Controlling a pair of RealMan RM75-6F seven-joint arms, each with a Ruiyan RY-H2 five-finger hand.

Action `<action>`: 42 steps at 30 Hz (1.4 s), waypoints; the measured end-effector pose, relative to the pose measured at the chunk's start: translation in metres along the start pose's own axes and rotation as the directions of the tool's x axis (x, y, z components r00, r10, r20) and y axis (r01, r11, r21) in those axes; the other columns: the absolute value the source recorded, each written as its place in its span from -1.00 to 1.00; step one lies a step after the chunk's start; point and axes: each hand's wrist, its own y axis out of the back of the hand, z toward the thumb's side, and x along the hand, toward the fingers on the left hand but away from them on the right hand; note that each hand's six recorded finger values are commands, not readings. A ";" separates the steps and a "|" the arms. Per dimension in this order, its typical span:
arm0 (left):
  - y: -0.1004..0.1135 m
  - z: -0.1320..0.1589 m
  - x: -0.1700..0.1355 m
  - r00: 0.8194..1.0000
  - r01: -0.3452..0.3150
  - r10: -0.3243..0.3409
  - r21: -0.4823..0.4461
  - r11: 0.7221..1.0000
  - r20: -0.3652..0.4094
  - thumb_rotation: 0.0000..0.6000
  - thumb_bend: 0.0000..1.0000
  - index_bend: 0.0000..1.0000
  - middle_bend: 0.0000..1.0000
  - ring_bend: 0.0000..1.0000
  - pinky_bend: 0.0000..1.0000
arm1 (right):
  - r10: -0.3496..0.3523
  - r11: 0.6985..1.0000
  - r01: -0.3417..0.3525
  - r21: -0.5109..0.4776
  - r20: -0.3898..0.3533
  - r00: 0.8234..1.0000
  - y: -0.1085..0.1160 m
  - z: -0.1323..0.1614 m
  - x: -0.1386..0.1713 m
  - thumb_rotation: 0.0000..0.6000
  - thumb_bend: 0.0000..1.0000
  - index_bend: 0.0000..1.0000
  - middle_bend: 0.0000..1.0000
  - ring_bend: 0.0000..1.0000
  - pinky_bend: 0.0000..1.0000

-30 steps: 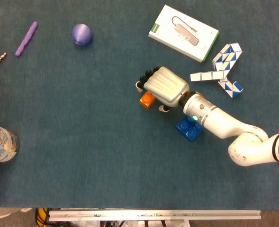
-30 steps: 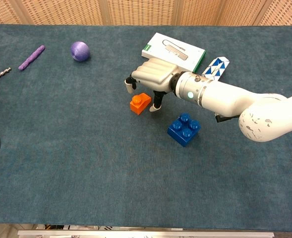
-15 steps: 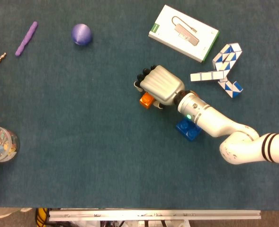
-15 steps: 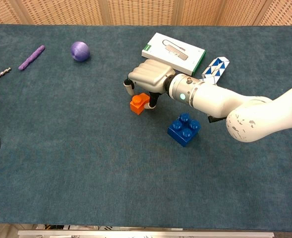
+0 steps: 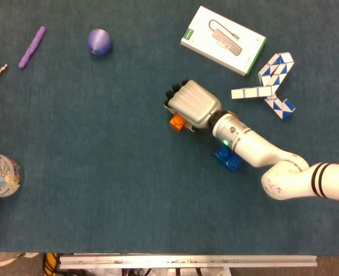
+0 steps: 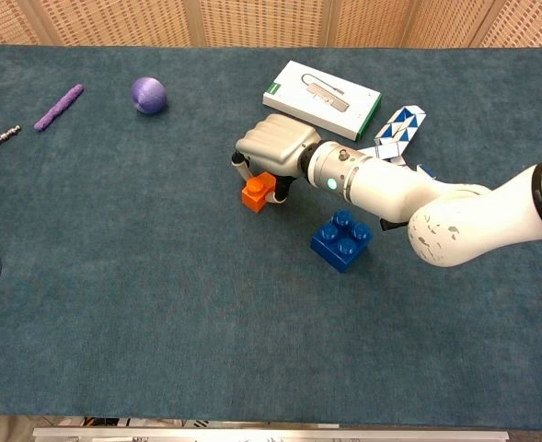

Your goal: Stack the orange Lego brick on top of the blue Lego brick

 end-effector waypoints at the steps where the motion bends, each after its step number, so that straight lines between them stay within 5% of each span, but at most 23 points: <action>1: 0.000 0.000 0.000 1.000 0.000 0.000 0.000 1.000 0.000 1.00 -0.66 -0.88 -0.81 -0.92 -0.89 | 0.000 1.000 0.000 -0.001 0.001 1.000 0.000 0.000 0.000 1.00 -0.57 0.15 -0.26 -0.46 -0.31; 13: -0.001 0.001 0.001 1.000 0.004 -0.004 0.004 1.000 0.004 1.00 -0.65 -0.88 -0.81 -0.92 -0.89 | -0.035 0.997 0.035 -0.071 -0.005 0.999 0.022 -0.007 0.023 1.00 -0.57 0.21 -0.23 -0.46 -0.31; 24: -0.007 0.009 0.004 0.999 0.019 -0.020 0.014 1.000 0.030 1.00 -0.66 -0.88 -0.81 -0.92 -0.89 | -0.034 0.991 0.040 -0.127 0.049 0.998 0.049 -0.038 0.096 1.00 -0.54 0.23 -0.21 -0.46 -0.31; 32: -0.011 0.017 0.009 0.998 0.030 -0.031 0.013 0.999 0.055 1.00 -0.66 -0.88 -0.81 -0.92 -0.89 | 0.023 0.992 -0.008 -0.129 0.119 0.993 0.037 -0.053 0.145 1.00 -0.54 0.24 -0.20 -0.46 -0.31; 42: -0.012 0.014 0.008 0.998 0.031 -0.032 0.009 0.999 0.049 1.00 -0.66 -0.88 -0.81 -0.92 -0.89 | 0.052 0.987 -0.036 -0.159 0.102 0.993 0.016 -0.043 0.152 1.00 -0.54 0.24 -0.20 -0.46 -0.31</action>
